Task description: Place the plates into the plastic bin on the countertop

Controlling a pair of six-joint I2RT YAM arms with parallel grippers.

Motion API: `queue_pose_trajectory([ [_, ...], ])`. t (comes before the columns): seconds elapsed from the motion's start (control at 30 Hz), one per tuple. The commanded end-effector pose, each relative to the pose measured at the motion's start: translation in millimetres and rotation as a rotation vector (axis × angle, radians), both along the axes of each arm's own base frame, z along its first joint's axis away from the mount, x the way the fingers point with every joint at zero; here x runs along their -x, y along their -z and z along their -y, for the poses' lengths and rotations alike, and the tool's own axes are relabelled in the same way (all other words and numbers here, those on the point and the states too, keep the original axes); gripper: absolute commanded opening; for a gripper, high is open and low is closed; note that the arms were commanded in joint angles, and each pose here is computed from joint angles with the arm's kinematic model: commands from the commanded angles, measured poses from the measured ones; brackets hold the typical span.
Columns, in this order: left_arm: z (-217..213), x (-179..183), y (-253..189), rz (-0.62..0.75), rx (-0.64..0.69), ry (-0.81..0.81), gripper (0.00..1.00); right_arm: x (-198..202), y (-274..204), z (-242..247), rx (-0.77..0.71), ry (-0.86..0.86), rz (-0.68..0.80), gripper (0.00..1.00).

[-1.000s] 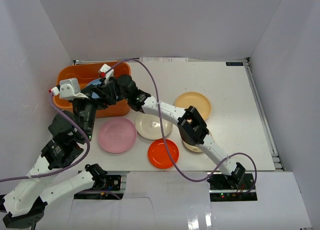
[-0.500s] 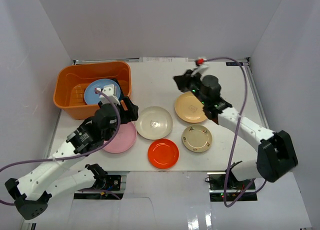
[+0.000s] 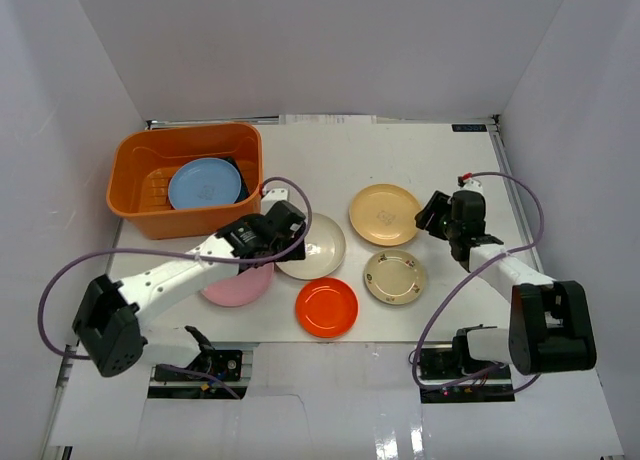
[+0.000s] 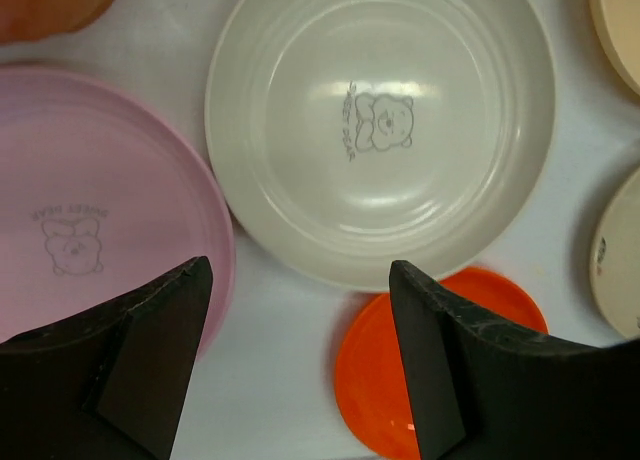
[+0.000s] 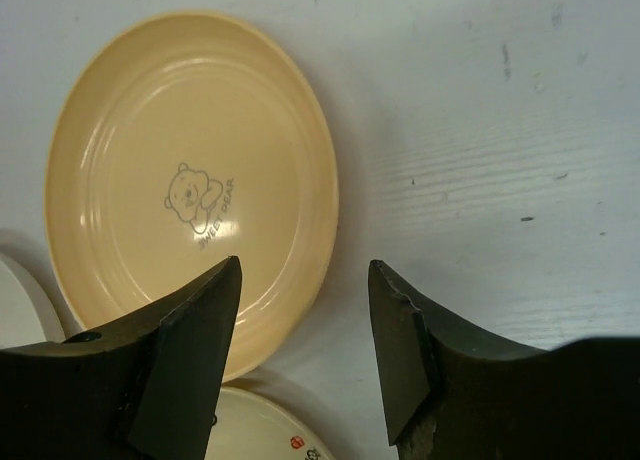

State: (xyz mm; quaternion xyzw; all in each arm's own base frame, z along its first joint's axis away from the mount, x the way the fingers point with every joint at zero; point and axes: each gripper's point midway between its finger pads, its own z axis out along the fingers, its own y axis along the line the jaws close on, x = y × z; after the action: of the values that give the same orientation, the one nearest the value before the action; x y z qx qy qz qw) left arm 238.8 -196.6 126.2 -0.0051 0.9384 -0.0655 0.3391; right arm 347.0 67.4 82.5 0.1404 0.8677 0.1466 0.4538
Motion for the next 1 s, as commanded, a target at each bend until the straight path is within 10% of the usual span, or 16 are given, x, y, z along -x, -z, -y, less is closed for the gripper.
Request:
queue_pose_trajectory([
  [0.0, 8, -40, -15, 0.126, -0.088, 0.008, 0.82, -3, 6, -20, -0.043, -0.105, -0.011, 0.59],
  [0.57, -7, -106, 71, -0.007, -0.174, 0.052, 0.77, -13, 39, -29, -0.099, -0.106, -0.081, 0.42],
  [0.8, -6, -113, 88, -0.03, -0.175, 0.046, 0.52, -15, 36, -22, -0.094, -0.055, -0.057, 0.25],
  [0.97, 4, -120, 69, 0.015, -0.127, 0.05, 0.0, -19, 21, -14, -0.11, 0.004, -0.004, 0.08],
])
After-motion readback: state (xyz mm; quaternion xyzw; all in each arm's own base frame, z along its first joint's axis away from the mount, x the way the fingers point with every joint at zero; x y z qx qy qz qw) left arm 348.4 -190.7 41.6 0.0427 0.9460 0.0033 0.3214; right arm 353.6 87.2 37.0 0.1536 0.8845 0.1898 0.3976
